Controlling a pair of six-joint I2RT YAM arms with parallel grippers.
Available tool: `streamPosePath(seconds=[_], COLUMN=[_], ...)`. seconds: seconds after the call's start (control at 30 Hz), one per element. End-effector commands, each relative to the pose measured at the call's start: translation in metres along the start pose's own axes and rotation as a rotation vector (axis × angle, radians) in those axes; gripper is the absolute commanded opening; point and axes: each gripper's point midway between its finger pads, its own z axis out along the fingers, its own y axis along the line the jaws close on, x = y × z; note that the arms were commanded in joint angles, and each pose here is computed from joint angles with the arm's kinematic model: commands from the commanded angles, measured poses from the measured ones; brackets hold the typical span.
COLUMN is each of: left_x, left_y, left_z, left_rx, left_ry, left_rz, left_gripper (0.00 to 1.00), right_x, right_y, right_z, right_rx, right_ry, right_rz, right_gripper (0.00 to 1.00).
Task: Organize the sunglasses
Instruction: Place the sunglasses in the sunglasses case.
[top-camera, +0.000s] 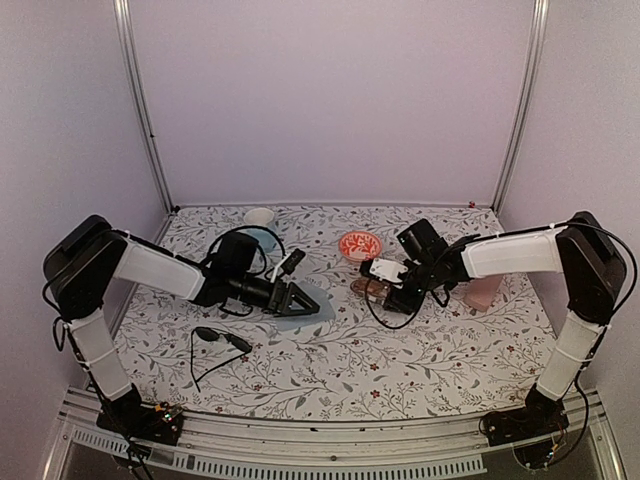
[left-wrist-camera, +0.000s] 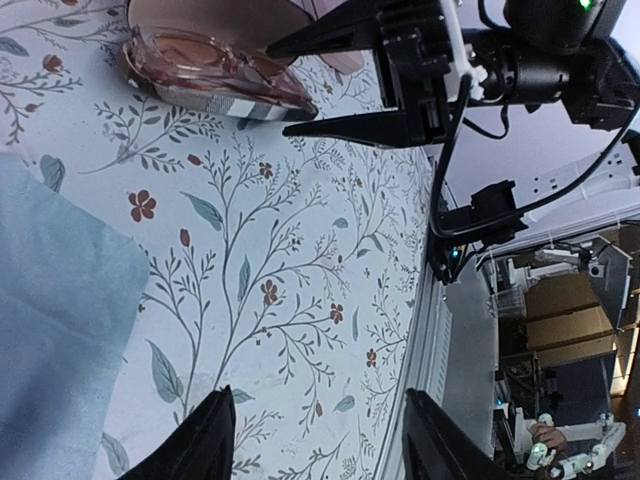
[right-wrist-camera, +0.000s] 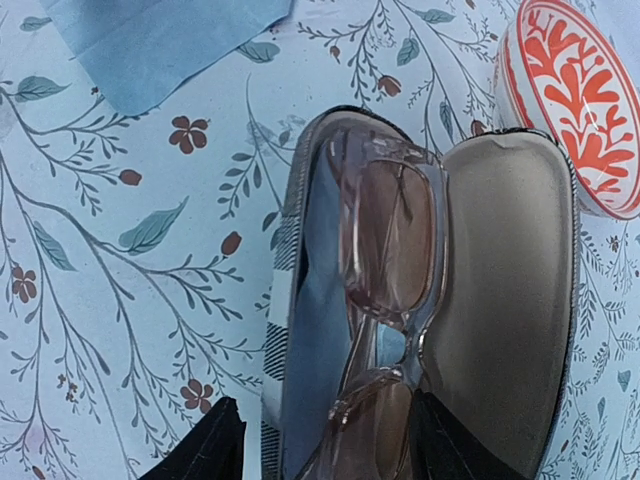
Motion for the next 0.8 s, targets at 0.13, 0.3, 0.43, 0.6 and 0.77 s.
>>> streamPosePath(seconds=[0.13,0.3,0.43,0.6,0.77], left_x=[-0.007,-0.009,-0.011,-0.015,-0.022], left_y=[0.002,0.002,0.002,0.000,0.000], left_z=[0.007,0.012,0.016,0.025,0.040], left_rx=[-0.009,-0.013,-0.021,-0.027,-0.032], left_ry=[-0.006,-0.005,-0.006,-0.013,-0.020], left_rz=[0.020,0.026,0.032,0.042,0.047], left_gripper=[0.57,0.57,0.57,0.57,0.57], right_x=[-0.019,-0.023,-0.029,-0.028,-0.018], right_y=[-0.003,-0.008,-0.021,-0.049,-0.082], right_z=[-0.020,-0.028,-0.041,-0.052,-0.053], right_rx=[0.023,0.049,0.087,0.158,0.204], right_ry=[-0.086,-0.112,-0.159,-0.198,-0.207], right_rz=[0.038,0.060,0.112,0.218,0.372], right_gripper=[0.58,0.58,0.61,0.65,0.67])
